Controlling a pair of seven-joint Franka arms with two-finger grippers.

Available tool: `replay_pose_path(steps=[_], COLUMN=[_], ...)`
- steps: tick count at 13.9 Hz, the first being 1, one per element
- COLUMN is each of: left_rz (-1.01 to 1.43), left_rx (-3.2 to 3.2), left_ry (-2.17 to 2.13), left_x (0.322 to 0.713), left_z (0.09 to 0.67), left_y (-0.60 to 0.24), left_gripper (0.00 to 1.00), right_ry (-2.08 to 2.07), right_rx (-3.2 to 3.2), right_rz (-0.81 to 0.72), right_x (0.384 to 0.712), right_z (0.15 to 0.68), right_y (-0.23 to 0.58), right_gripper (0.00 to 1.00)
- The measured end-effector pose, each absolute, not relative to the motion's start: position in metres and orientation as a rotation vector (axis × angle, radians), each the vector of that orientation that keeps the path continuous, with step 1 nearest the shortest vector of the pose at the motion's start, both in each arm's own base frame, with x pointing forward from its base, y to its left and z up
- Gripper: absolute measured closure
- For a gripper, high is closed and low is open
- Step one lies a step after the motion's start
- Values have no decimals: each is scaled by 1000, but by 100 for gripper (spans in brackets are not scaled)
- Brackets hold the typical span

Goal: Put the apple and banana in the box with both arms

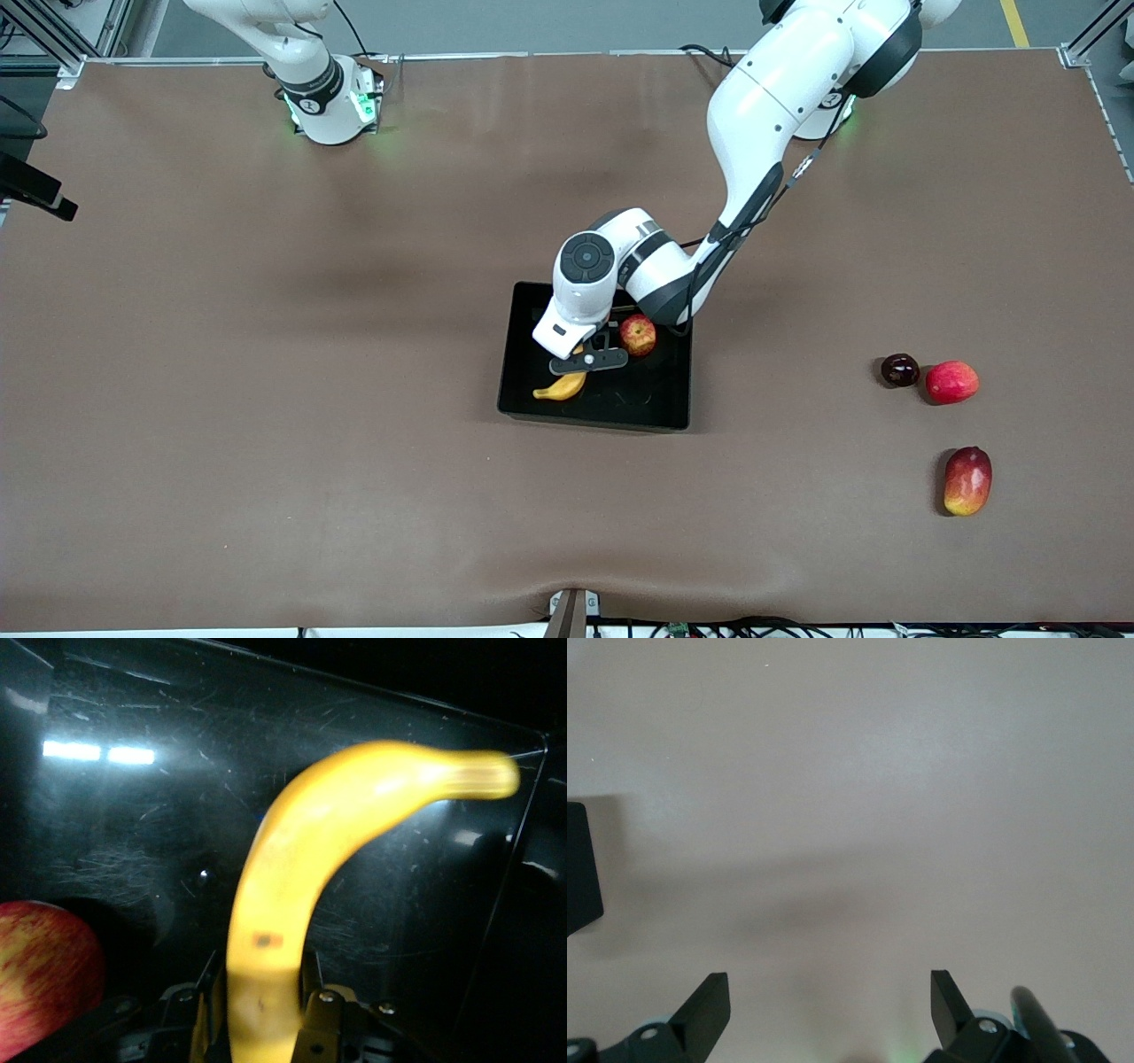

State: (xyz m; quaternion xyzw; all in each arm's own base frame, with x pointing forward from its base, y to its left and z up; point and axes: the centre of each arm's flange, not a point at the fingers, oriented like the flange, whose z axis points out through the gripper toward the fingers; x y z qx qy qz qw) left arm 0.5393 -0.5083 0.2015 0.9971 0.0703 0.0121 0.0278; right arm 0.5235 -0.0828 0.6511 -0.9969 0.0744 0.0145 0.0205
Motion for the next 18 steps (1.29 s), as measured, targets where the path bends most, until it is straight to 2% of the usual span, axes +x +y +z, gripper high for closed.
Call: replay_pose_path(steps=[1,3,6,7,12,18], left_rz=[55,102,185,216,269,222], left_rx=[3076,3077,3094,3096,3170,3223], left_ry=[226,262,372,428,520,425], left_x=[545,562,599,610,632,629], left_z=[206,232,328,369,513,596], left_y=[-506,-496,-450,-425,-287,-144], left_gripper=[56,37,5,0,0,0], right_ry=[231,232,232,232,232,233], right_rx=[-3092,-3091,-3091,-3091,-3091,-3091], right_rz=[45,45,45,45,45,45], right_x=[523,523,524,524,524,524], right_z=[651,651,651,651,651,651], right_y=[-83,-83,-83,-83,-83,-84], right_gripper=[0,0,0,0,0,0])
